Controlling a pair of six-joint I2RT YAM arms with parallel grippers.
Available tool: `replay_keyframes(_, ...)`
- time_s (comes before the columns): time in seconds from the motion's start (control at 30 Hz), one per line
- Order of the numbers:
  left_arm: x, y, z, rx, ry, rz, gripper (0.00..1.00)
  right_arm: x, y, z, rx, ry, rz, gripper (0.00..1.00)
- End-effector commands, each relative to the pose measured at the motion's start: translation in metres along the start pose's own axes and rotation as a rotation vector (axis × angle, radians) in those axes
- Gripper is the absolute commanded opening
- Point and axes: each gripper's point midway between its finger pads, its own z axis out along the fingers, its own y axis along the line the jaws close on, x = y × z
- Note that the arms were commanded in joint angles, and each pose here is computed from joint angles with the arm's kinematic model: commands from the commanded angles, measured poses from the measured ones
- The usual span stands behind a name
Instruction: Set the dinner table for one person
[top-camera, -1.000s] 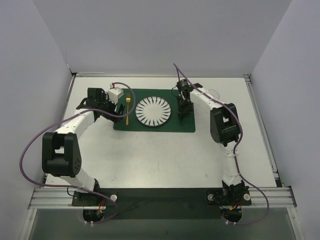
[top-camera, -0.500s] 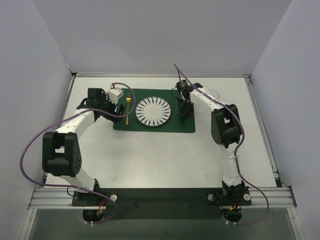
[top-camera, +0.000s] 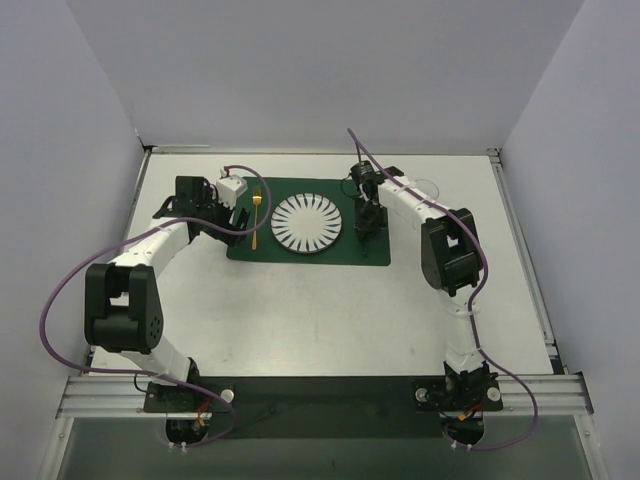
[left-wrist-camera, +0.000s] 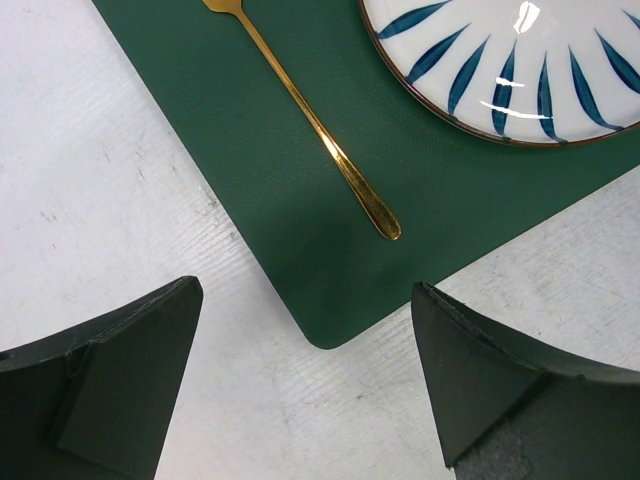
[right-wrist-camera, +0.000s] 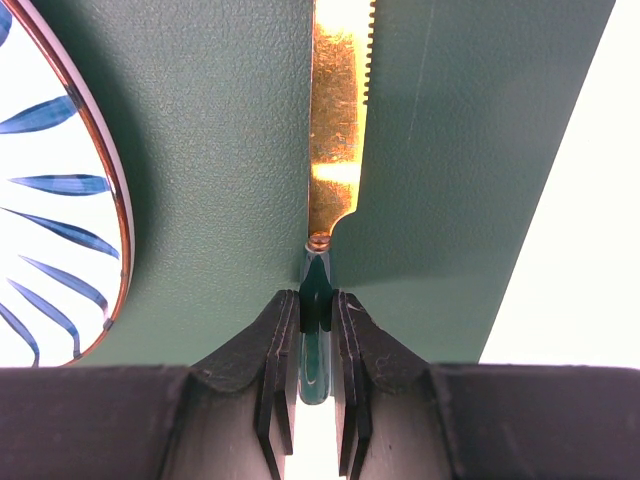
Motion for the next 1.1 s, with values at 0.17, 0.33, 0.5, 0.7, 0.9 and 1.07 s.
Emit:
replay_keyframes(0.17, -0.010, 0.003, -0.001, 0.003, -0.031, 0.022, 0.97, 0.003, 0.002, -0.006, 0.004, 0.025, 0.014, 0.22)
replay_keyframes(0.33, -0.009, 0.004, -0.001, 0.002, -0.030, 0.021, 0.97, 0.003, 0.003, -0.011, -0.009, 0.022, 0.022, 0.39)
replay_keyframes(0.5, -0.010, 0.004, -0.001, 0.000, -0.031, 0.021, 0.97, -0.012, 0.009, -0.048, -0.056, -0.059, 0.012, 0.40)
replay_keyframes(0.7, -0.010, 0.004, -0.002, 0.000, -0.030, 0.021, 0.97, -0.049, -0.012, -0.122, -0.083, -0.253, -0.006, 0.43)
replay_keyframes(0.9, -0.010, 0.003, -0.003, 0.001, -0.031, 0.024, 0.97, -0.074, -0.089, -0.152, -0.070, -0.327, 0.201, 0.44)
replay_keyframes(1.07, -0.010, 0.005, -0.002, 0.001, -0.032, 0.022, 0.97, -0.087, -0.172, -0.139, 0.001, -0.326, 0.406, 0.44)
